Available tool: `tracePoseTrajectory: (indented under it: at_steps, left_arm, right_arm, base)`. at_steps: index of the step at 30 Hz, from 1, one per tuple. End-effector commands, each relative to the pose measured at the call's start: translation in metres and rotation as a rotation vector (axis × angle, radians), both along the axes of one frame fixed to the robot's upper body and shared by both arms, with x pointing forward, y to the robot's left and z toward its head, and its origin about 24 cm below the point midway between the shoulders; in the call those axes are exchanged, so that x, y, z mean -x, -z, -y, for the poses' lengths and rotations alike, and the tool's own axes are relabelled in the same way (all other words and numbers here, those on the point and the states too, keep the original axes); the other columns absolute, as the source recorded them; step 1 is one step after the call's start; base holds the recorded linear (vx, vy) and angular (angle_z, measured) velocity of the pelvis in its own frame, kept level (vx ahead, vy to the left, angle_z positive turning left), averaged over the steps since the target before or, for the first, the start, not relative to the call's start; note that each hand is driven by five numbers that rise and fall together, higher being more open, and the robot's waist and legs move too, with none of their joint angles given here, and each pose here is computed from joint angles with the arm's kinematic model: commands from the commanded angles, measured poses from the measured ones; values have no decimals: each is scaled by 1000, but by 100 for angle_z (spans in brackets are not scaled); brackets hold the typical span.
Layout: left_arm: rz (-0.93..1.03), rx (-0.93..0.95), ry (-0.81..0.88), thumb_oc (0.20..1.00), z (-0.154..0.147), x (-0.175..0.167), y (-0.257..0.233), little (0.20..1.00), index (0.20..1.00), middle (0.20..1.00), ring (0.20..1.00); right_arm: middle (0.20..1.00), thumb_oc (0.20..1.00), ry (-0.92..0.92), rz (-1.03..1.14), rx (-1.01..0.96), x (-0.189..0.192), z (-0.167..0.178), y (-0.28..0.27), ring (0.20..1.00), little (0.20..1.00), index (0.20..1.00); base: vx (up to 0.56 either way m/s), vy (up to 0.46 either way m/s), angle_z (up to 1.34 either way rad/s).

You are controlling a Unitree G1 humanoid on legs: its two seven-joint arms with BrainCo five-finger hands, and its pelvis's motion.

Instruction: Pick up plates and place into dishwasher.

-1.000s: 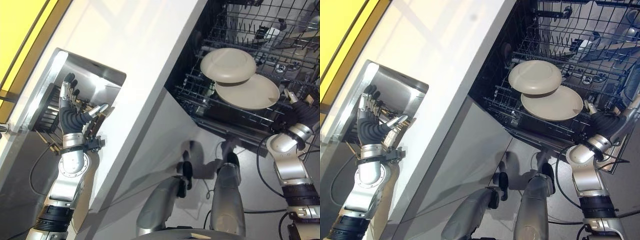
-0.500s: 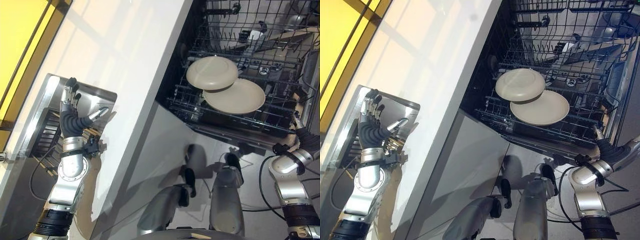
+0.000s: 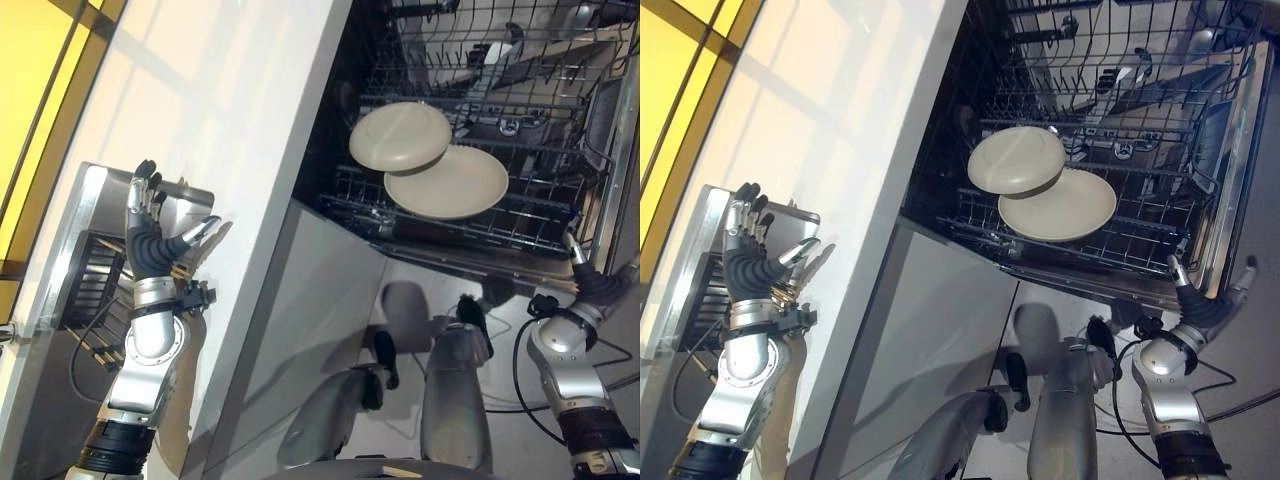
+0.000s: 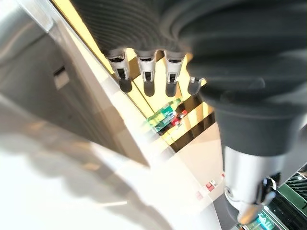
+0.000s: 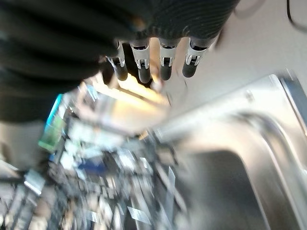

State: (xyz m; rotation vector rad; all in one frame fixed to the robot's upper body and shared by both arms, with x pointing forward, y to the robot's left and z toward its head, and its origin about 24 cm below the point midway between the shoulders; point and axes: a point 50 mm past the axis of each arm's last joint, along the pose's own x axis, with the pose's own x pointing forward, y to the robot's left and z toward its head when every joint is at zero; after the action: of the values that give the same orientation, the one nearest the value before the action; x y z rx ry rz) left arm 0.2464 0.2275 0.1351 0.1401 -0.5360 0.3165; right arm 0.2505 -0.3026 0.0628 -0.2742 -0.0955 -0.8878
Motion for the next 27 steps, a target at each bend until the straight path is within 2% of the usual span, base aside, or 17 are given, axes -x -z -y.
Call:
tracePoseTrajectory:
  at_steps: [1, 15, 27]
  left_arm:
    - [95, -15, 0, 1000, 5, -7, -23, 1000, 1000, 1000, 1000]
    - [52, -12, 3, 1000, 7, -13, -20, 1000, 1000, 1000, 1000]
    - [-22, 10, -16, 1000, -10, 1, 0, 1000, 1000, 1000, 1000]
  right_arm:
    - [1000, 1000, -366, 0, 8, -38, -59, -8, 1000, 1000, 1000]
    - [1000, 1000, -617, -18, 152, -66, -97, -43, 1000, 1000, 1000]
    - [1000, 1000, -632, 1, 228, -62, -102, -59, 1000, 1000, 1000]
  base:
    - [-59, -62, 8]
    - [22, 38, 10]
    - [58, 76, 26]
